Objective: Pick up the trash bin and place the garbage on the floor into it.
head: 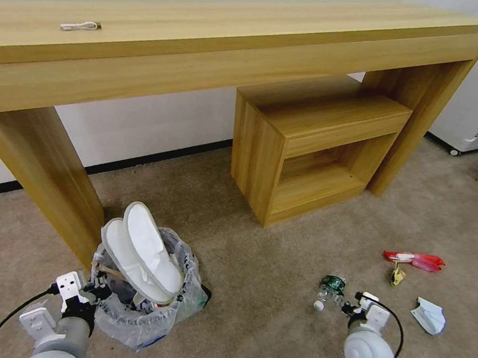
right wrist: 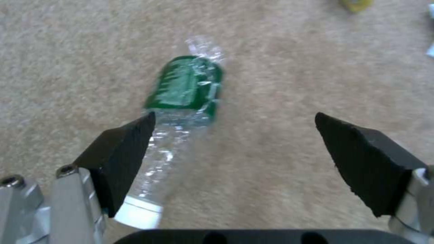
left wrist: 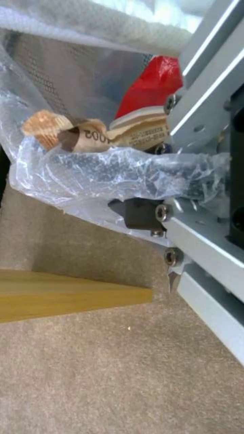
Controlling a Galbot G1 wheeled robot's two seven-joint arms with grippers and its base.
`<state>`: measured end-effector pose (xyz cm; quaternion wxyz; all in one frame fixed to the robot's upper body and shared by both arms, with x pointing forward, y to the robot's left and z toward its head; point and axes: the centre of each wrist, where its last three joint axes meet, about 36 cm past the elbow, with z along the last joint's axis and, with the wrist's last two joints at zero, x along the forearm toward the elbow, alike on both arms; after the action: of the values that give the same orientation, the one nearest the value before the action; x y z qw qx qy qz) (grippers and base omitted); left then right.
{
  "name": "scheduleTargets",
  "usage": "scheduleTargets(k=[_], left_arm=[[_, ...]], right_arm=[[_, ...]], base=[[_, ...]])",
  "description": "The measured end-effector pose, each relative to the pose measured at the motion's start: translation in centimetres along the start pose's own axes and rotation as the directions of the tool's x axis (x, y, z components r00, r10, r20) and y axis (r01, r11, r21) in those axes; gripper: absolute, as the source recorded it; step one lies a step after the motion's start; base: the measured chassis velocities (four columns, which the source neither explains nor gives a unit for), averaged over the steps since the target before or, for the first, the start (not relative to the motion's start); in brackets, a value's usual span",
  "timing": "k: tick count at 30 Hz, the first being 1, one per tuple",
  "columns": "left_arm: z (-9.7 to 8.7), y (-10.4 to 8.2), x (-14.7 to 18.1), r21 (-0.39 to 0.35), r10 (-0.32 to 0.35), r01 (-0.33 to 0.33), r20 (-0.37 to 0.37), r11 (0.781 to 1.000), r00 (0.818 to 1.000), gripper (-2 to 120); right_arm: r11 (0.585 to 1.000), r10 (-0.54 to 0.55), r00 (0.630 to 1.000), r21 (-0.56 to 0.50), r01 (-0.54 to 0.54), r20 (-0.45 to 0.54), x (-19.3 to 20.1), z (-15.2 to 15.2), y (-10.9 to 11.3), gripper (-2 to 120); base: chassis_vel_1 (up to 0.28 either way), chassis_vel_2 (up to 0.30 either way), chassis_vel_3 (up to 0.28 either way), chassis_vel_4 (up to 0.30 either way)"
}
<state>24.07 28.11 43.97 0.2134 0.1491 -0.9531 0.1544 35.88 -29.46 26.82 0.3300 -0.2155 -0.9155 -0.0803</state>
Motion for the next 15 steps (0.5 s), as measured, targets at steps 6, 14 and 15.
scheduleTargets(k=[6,14,15], left_arm=[[-0.2,0.0,0.4,0.004,-0.001,0.001,0.005,1.0,1.0,1],[-0.3,-0.1,0.7,0.01,-0.001,0.001,0.006,1.0,1.0,1],[-0.3,-0.1,0.7,0.011,-0.001,0.001,0.005,1.0,1.0,1]], right_arm=[[1.0,-0.016,1.0,0.018,0.016,0.003,-1.9,1.2,2.0,84],[1.0,-0.02,1.0,0.023,0.02,-0.004,-3.0,2.7,3.2,78],[1.0,-0.022,1.0,0.022,0.022,-0.002,-3.1,2.9,3.3,77]], base=[[0.0,0.0,0.0,0.0],[0.0,0.0,0.0,0.0],[0.0,0.0,0.0,0.0]])
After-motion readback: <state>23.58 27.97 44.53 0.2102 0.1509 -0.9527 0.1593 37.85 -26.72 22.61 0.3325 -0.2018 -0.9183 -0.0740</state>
